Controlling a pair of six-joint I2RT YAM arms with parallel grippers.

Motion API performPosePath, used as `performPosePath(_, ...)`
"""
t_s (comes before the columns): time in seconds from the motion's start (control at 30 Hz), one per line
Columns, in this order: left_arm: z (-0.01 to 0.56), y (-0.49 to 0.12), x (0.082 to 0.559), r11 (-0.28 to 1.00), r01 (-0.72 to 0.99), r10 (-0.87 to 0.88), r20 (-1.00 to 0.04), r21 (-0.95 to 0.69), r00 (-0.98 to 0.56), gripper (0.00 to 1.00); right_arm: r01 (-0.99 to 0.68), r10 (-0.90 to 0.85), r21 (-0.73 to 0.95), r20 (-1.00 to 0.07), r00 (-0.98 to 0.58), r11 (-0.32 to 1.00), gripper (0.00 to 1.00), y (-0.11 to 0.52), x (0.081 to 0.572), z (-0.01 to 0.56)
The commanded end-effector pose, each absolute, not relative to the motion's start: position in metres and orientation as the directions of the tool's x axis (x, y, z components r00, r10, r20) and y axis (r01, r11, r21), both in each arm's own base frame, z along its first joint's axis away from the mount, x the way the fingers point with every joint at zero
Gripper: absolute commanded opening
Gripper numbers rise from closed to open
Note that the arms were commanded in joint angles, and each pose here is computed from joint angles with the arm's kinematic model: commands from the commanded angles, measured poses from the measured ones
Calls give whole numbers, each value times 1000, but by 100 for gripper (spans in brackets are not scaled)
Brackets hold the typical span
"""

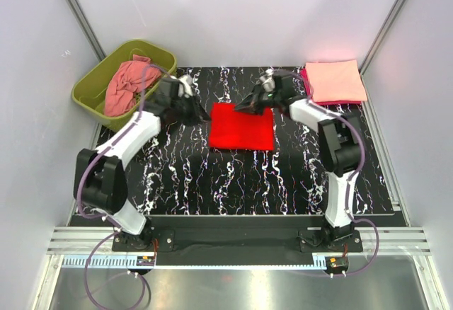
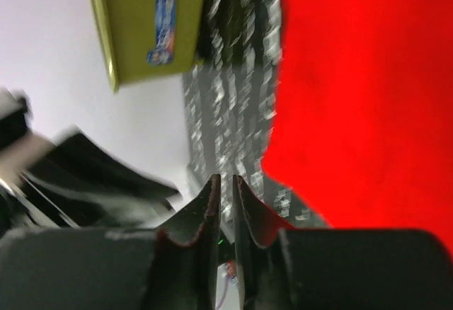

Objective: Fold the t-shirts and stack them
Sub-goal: Fold the tshirt, then neatly place the folded tshirt to the corner

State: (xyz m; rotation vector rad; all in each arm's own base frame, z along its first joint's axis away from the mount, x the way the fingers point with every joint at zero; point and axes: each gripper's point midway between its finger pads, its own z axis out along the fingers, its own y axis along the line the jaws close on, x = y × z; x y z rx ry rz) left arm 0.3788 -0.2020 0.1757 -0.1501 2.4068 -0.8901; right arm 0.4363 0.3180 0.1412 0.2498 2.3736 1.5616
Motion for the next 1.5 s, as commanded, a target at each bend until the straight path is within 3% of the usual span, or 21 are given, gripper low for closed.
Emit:
performPosePath(0.0, 166, -254, 372, 716, 201, -221, -490, -669, -843, 24, -15, 331, 839, -231, -915, 544, 19, 252, 455, 136)
performPosePath(0.13, 101, -266, 374, 770, 122, -197, -415, -626, -888, 21, 4, 331, 766, -273, -903, 643, 36, 203, 466, 117)
performPosePath(0.33, 32, -239, 382, 873, -17, -215, -354, -488, -910, 18, 3, 288, 695, -294, -912, 719, 48, 163, 486, 73)
performPosePath(0.37, 26, -236, 381, 878, -26, -217, -349, -479, -911, 18, -8, 275, 699, -292, -916, 715, 57, 163, 487, 71)
performPosePath(0.47, 11, -233, 378, 880, -48, -223, -321, -473, -921, 19, -46, 221, 672, -306, -926, 739, 70, 159, 492, 58)
performPosePath(0.57, 18, -238, 377, 866, -36, -218, -311, -499, -925, 21, -70, 190, 633, -334, -923, 771, 72, 152, 497, 53)
performPosePath(0.7, 65, -250, 385, 827, 21, -216, -352, -562, -911, 31, -88, 180, 614, -361, -915, 784, 76, 146, 502, 57)
performPosePath(0.83, 88, -251, 394, 832, 43, -206, -381, -554, -901, 33, -99, 170, 604, -372, -913, 791, 79, 145, 507, 51)
performPosePath(1.2, 10, -226, 382, 872, -68, -220, -264, -485, -939, 32, -148, 114, 621, -362, -925, 770, 94, 152, 524, 26)
performPosePath(1.47, 2, -220, 382, 870, -82, -232, -256, -487, -938, 31, -168, 94, 619, -367, -926, 767, 98, 155, 520, 22)
